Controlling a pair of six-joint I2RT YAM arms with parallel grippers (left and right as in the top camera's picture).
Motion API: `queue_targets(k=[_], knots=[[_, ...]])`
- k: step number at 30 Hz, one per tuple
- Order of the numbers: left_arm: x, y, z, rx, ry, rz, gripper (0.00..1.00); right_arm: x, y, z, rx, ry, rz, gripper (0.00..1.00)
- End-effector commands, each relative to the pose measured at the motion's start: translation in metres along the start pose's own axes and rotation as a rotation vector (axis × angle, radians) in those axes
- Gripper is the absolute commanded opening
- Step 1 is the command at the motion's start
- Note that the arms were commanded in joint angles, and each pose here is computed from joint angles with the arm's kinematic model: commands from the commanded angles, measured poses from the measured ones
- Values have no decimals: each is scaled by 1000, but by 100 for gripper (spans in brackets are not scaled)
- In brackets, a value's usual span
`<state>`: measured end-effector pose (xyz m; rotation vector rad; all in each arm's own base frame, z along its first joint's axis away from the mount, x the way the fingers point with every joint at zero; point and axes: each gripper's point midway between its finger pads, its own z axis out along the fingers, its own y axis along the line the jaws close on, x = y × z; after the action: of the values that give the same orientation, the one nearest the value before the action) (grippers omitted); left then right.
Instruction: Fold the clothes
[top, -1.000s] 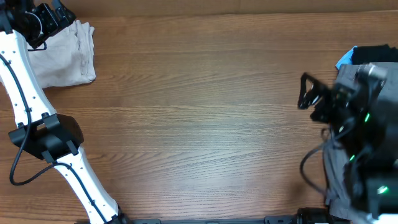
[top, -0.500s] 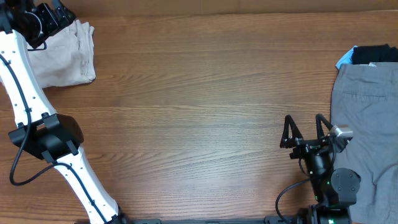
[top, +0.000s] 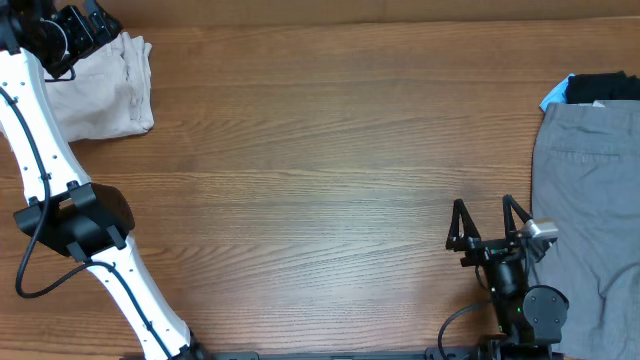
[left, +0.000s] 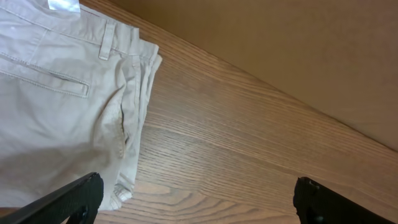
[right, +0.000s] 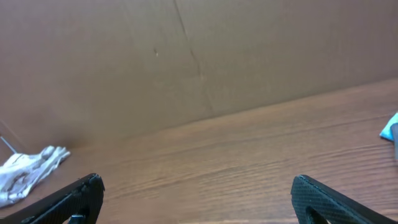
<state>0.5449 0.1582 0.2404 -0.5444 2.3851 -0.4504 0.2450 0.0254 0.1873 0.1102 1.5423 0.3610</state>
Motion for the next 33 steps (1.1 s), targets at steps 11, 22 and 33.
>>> queue_targets(k=[11,22,33], knots=[[2,-4,5,20,11,0,100,14,-5,-1,20,44,-75,100],[2,-4,5,19,11,0,100,14,-5,-1,20,44,-75,100],[2,-4,5,20,11,0,100,14,-5,-1,20,43,-75,100]])
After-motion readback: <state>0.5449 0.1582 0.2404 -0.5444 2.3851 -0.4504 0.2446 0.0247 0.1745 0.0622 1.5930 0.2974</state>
